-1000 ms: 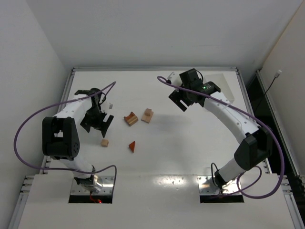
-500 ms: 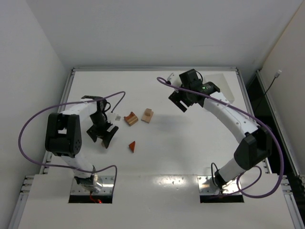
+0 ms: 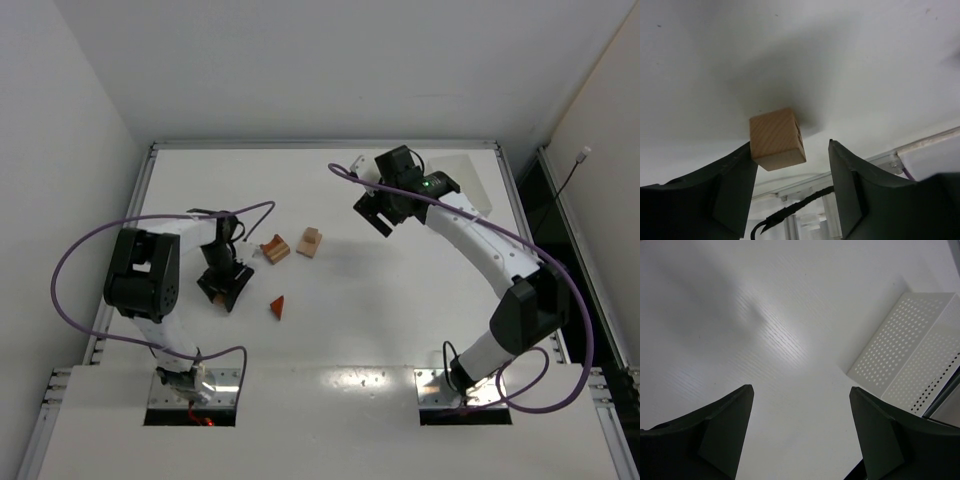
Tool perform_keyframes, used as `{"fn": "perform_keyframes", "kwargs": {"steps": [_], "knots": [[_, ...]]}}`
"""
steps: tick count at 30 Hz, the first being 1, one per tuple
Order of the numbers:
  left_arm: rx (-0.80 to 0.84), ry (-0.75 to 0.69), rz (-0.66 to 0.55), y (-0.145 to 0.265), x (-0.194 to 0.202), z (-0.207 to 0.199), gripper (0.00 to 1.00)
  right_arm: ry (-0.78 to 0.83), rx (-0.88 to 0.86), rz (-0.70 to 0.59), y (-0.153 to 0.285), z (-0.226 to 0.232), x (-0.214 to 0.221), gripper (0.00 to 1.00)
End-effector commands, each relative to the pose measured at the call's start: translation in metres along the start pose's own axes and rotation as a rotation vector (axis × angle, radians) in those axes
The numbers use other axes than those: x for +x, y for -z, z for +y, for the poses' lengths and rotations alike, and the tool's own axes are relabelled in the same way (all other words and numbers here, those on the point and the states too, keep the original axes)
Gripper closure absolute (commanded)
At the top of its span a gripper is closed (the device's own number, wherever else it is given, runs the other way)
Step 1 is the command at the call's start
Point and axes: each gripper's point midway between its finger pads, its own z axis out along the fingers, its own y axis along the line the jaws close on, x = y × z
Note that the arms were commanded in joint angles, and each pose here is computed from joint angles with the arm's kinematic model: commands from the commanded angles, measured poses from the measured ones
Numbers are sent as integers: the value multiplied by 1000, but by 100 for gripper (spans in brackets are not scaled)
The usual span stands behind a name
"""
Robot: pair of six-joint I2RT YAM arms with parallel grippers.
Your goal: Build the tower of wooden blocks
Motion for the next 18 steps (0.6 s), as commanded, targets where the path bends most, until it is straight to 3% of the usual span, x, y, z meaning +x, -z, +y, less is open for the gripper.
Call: {"fn": "perform_keyframes", "kwargs": {"steps": [1, 9, 12, 14, 18], "knots": [[-22, 23, -32, 0, -13, 4, 48, -10, 5, -23, 0, -5, -8, 25], [-83, 49, -55, -2, -20, 18, 69, -10, 5, -22, 0, -5, -8, 25], [-96, 58, -60, 0, -20, 19, 84, -10, 5, -22, 0, -5, -8, 25], [-115, 79, -87, 5, -22, 24, 99, -10, 5, -22, 0, -5, -8, 25], [-177, 108, -296, 42, -46, 37, 100, -8, 1, -13, -2, -3, -5, 25]]}}
